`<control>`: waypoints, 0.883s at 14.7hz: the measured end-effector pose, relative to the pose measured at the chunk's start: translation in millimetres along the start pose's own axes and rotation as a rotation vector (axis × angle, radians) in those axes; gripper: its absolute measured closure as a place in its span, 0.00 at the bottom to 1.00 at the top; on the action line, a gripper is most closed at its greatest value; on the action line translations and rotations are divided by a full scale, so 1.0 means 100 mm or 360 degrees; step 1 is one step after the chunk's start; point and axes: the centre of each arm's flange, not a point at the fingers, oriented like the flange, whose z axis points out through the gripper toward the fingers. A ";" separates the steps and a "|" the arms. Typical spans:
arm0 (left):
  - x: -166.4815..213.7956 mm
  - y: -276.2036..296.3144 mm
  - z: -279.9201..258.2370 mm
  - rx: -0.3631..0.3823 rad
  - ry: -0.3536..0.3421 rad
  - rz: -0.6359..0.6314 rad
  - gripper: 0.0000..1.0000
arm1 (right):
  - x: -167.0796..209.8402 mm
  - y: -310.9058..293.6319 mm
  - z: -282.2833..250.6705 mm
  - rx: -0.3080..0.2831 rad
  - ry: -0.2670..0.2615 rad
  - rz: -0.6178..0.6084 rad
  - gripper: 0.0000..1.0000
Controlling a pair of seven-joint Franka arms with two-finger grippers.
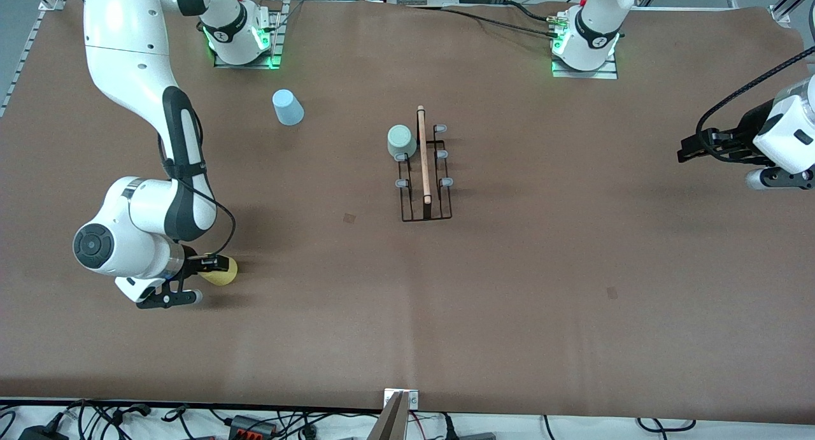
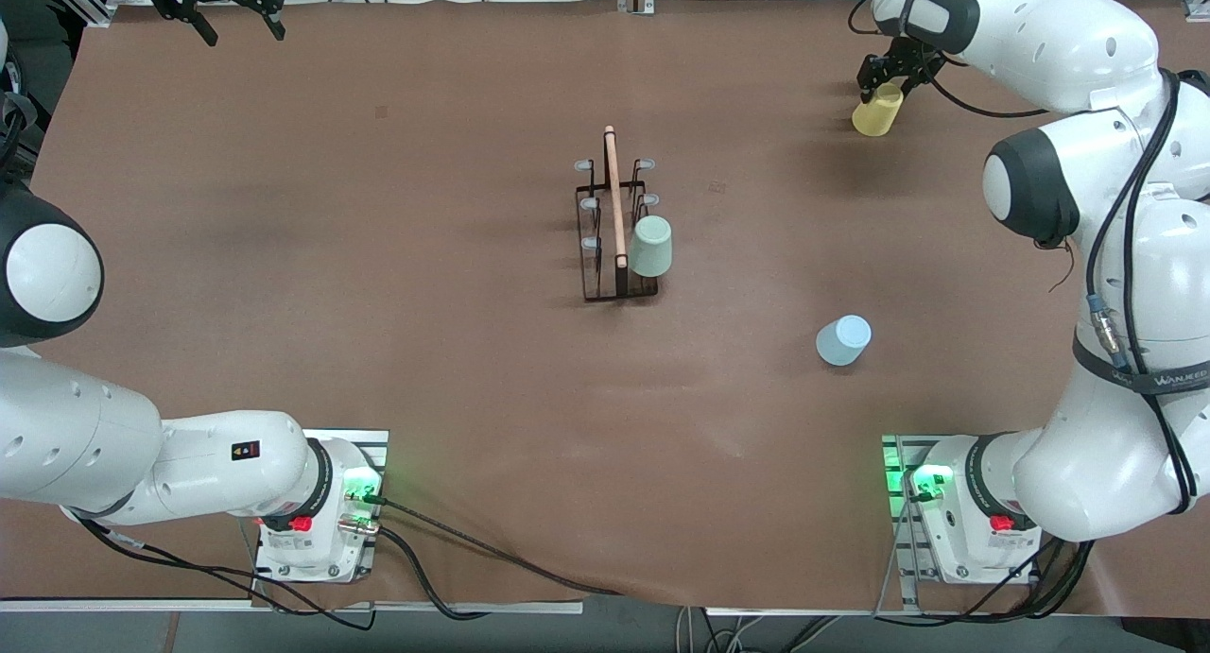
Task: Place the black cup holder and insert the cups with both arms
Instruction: 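Lower the right gripper and grasp the pale yellow cup, then lift the yellow cup and carry it to the rack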
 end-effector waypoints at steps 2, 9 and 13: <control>0.00 0.00 0.00 0.0000 0.0000 0.0001 0.00 | 0.01 -0.02 -0.02 0.0000 0.0007 -0.0038 0.34; 0.00 0.01 0.00 0.0000 0.0000 0.0002 0.00 | 0.00 -0.37 -0.39 0.0080 -0.0107 -0.0132 0.34; 0.00 0.02 0.00 0.0000 -0.0001 0.0005 0.00 | 0.01 -0.97 -1.30 0.0143 -0.0124 -0.0079 0.34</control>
